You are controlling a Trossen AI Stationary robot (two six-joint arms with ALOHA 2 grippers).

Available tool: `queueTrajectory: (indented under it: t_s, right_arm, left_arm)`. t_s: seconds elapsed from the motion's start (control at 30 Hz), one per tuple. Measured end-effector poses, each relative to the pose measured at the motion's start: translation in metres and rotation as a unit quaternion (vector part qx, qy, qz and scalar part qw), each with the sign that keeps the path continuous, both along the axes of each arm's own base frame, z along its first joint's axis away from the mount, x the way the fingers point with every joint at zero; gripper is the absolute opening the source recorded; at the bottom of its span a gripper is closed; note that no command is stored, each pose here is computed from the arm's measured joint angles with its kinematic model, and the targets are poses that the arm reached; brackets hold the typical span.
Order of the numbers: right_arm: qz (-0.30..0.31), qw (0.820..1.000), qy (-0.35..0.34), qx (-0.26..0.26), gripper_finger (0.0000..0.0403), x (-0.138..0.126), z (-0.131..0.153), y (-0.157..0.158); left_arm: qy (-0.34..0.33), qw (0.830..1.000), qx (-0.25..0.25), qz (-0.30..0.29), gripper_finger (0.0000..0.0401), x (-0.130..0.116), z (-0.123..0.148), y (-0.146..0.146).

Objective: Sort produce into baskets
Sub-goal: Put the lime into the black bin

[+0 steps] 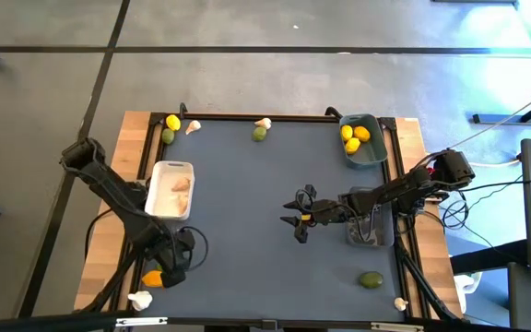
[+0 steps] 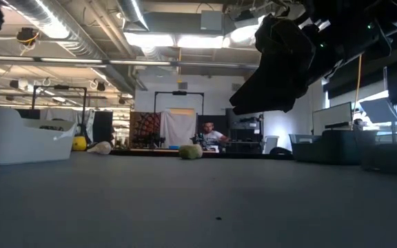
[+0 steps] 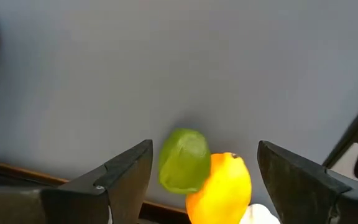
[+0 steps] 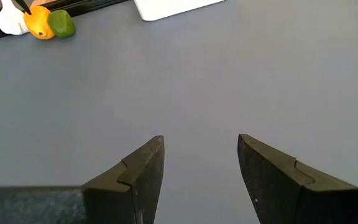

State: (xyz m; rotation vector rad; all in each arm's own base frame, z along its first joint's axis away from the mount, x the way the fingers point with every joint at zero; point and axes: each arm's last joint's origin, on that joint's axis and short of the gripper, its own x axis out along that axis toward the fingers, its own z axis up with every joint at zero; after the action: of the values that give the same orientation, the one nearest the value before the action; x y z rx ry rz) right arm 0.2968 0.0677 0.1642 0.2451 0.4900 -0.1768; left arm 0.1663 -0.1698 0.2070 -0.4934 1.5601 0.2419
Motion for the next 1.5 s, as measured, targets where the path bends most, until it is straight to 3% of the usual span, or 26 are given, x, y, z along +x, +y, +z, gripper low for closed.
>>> queueTrajectory:
  t_s: [0.67,1.1,1.3,1.5]
  right_arm:
    - [0.0,1.0,0.0,0.0,0.0202,0.0,0.0,0.0]
    - [0.0,1.0,0.0,0.0,0.0202,0.0,0.0,0.0]
    - [0.0,1.0,-0.001,0.0,0.0202,0.0,0.0,0.0]
    - [0.001,1.0,-0.013,0.002,0.0202,0.001,0.003,0.0]
  left_arm:
    - [0.075,0.992,0.06,-0.086,0.0279,-0.008,-0.044,-0.028]
    - [0.085,0.985,0.061,-0.134,0.0143,-0.002,-0.05,-0.025]
    - [0.062,0.989,0.06,-0.122,0.0139,0.004,-0.042,-0.016]
    - [-0.016,0.992,0.074,-0.103,0.014,0.008,-0.02,-0.004]
